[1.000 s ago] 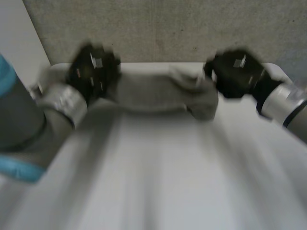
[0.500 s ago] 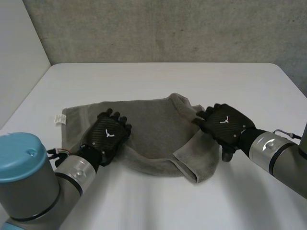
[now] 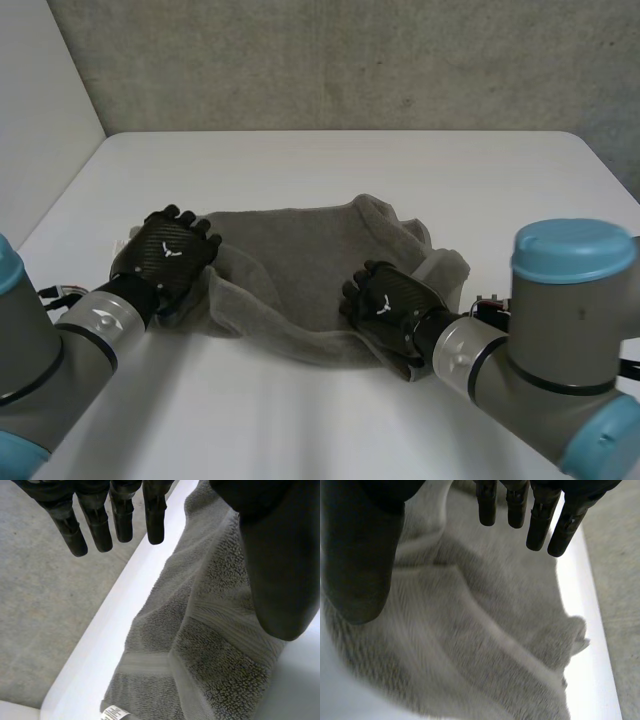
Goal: Fold the towel.
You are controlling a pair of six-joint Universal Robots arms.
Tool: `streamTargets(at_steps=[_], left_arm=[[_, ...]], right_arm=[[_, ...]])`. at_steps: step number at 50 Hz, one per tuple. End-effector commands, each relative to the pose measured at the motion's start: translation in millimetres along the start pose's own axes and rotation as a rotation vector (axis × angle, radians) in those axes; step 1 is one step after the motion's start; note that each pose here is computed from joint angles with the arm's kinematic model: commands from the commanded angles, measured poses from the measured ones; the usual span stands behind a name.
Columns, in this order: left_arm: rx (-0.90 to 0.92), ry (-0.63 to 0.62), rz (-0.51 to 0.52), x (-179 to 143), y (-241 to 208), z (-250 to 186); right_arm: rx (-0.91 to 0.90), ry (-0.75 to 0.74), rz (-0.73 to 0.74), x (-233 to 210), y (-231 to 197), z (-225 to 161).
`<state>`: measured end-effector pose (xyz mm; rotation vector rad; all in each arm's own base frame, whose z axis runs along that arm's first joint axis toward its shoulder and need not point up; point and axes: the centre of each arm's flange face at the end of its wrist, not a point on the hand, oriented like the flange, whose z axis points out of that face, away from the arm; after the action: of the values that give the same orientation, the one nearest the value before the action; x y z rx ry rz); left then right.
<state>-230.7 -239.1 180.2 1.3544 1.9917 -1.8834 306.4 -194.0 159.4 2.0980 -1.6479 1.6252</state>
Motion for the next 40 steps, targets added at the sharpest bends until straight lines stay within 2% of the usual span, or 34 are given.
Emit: streamTargets(at_steps=[1, 18, 27, 40], left_arm=[[0.007, 0.13, -0.035, 9, 11, 7], [-0.039, 0.151, -0.066, 2, 34, 45], [-0.067, 0.151, -0.083, -4, 38, 43], [-0.077, 0.162, -0.085, -1, 37, 36]], right_arm=[[-0.083, -0.011, -0.122, -8, 14, 12], [-0.106, -0.06, -0.124, -22, 26, 22], [-0.097, -0.01, -0.109, -6, 22, 15], [-0.197, 0.069, -0.018, 27, 60, 5]])
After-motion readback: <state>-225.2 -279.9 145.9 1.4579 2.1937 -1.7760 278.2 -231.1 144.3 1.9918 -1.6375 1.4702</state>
